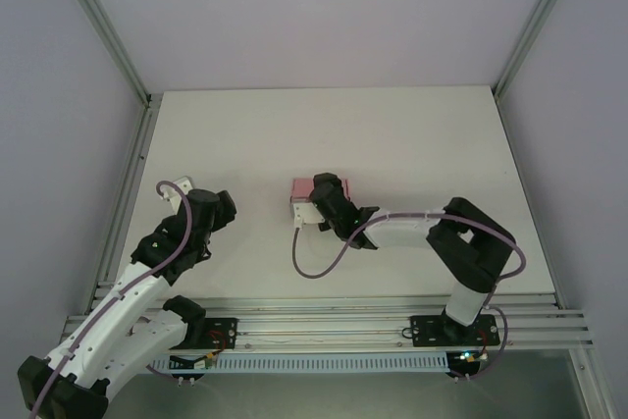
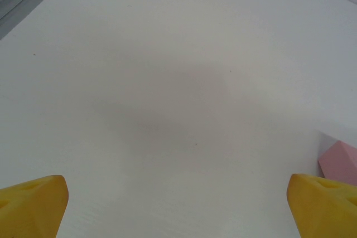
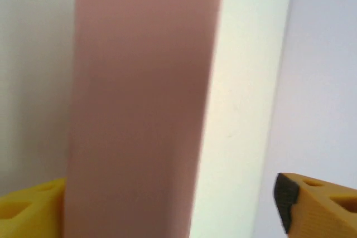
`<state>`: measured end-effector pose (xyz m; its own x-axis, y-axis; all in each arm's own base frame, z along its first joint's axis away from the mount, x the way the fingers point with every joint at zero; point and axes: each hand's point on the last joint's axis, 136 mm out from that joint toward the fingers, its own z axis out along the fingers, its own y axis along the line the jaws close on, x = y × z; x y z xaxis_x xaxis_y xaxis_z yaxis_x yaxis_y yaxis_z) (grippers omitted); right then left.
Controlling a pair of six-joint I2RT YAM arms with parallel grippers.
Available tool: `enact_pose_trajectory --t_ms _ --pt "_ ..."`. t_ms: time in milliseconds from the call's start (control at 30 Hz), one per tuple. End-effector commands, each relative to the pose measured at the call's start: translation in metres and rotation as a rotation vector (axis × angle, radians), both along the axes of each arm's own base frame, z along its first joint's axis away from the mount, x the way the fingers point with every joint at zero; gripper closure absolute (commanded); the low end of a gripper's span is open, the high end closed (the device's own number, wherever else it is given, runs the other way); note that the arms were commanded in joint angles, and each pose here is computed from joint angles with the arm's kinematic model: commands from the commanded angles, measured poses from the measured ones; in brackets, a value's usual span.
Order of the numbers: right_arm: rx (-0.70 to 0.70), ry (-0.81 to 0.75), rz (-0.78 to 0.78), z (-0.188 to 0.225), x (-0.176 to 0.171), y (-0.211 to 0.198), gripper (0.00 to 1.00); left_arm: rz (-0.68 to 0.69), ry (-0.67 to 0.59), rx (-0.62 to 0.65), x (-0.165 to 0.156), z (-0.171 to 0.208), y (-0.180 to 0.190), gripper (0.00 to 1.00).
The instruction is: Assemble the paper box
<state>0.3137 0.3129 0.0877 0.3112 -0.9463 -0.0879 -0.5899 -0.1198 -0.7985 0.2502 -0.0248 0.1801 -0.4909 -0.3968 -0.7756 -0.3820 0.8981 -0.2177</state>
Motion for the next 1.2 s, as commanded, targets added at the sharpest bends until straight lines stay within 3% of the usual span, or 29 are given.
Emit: enact_pose_trajectory --t_ms 0,133,200,300,400,467,533,633,733,800,933,967,1167 --pt "0.128 0.236 -0.034 0.031 -0.042 -0.004 0.0 0.02 -0.026 0.031 0.006 0.009 0.006 0.0" --pt "0.239 0.456 -0.001 0.054 -0.087 -0.012 0.0 0.022 -0.033 0.052 0.016 0.013 0.005 0.0" --pt "0.343 0.44 -0.041 0.065 -0.081 -0.02 0.0 0.034 -0.051 0.087 0.024 0.013 0.008 0.0" --pt "0.687 0.393 -0.355 0.095 -0.025 -0.057 0.0 0.1 -0.082 0.145 0.043 0.007 0.026 0.0" --pt "1.097 0.27 -0.794 0.114 0.035 -0.145 0.0 0.156 -0.132 0.163 0.067 0.0 0.048 0.0" --pt "1.247 0.171 -0.936 0.107 0.049 -0.198 0.0 0.135 -0.179 0.191 0.083 -0.011 0.055 0.0" --pt "1.304 0.069 -0.972 0.1 0.051 -0.227 0.0 0.172 -0.216 0.234 0.091 -0.023 0.067 0.0" --pt "1.361 -0.115 -1.088 0.089 0.052 -0.272 0.0 0.088 -0.217 0.289 0.104 -0.048 0.062 0.0" --pt "1.356 -0.15 -1.032 0.068 0.056 -0.281 0.0 -0.01 -0.199 0.289 0.12 -0.067 0.049 0.0" --pt "1.354 -0.181 -0.95 0.059 0.058 -0.28 0.0 -0.078 -0.251 0.295 0.13 -0.064 0.039 0.0" --pt "1.409 -0.157 -0.964 0.032 0.071 -0.288 0.0 -0.163 -0.299 0.29 0.143 -0.09 0.03 0.0" --pt "1.425 -0.091 -0.996 0.027 0.069 -0.288 0.0 -0.189 -0.238 0.261 0.139 -0.096 0.026 0.0" --pt "1.5 -0.03 -1.137 0.009 0.083 -0.317 0.0 -0.152 -0.249 0.275 0.146 -0.094 0.032 0.0"
